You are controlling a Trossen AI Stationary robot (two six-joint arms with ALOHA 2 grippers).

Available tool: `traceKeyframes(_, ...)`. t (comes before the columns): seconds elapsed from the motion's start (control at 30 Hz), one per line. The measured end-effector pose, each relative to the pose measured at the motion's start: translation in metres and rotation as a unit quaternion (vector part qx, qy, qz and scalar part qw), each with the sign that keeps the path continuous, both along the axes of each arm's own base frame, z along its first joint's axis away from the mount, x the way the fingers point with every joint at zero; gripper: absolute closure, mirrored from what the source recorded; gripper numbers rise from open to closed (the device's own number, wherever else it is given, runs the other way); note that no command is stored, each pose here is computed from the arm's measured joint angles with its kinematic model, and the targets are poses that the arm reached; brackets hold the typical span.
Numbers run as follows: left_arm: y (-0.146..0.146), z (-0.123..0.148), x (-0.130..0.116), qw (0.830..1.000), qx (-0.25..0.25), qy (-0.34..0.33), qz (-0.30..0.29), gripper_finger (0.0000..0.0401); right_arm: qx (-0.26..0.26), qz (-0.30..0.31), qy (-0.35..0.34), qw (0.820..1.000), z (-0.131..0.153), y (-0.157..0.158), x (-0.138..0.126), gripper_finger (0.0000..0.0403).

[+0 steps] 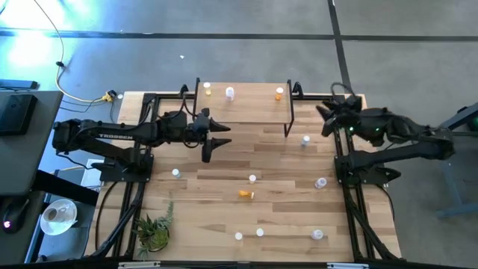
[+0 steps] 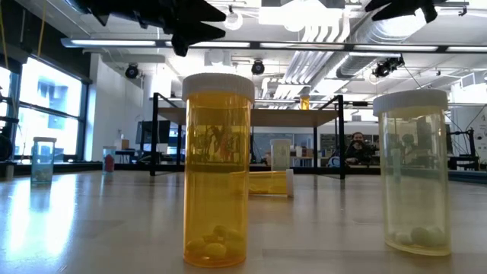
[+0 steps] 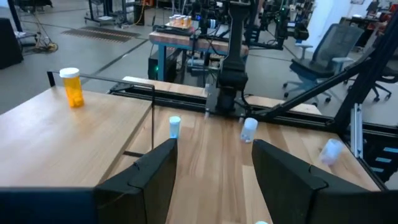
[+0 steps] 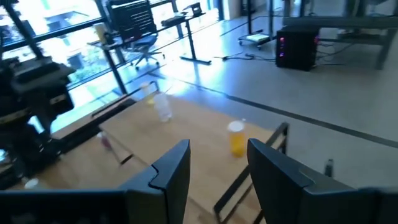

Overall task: Pick and place medicine bottles onto shelf by color
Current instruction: Put the top right blue pill bottle on the shelf

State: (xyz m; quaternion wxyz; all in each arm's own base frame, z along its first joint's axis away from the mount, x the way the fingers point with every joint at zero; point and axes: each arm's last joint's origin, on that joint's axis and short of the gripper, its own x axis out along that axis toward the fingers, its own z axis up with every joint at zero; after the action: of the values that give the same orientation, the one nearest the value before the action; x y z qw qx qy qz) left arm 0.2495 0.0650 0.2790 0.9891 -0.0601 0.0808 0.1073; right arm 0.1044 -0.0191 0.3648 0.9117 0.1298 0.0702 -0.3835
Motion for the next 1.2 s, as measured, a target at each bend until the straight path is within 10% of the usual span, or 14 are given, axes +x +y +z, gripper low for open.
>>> traceKeyframes(0.3,0.0,-0.001,-0.001,1.0,0.002,0.011,-0.001,0.0204,0.054,-0.076,0.088,0.992,0.016,-0.012,0.004,0.0252)
traceKeyframes(0.6,0.0,-0.003,-0.001,1.0,-0.004,0.017,0.0,0.0204,0.217,-0.172,0.215,0.936,-0.035,-0.021,0.009,0.0252)
traceKeyframes(1.2,0.0,-0.003,-0.001,1.0,-0.005,0.018,0.0,0.0204,0.333,-0.056,0.272,0.901,-0.104,-0.017,0.026,0.0252)
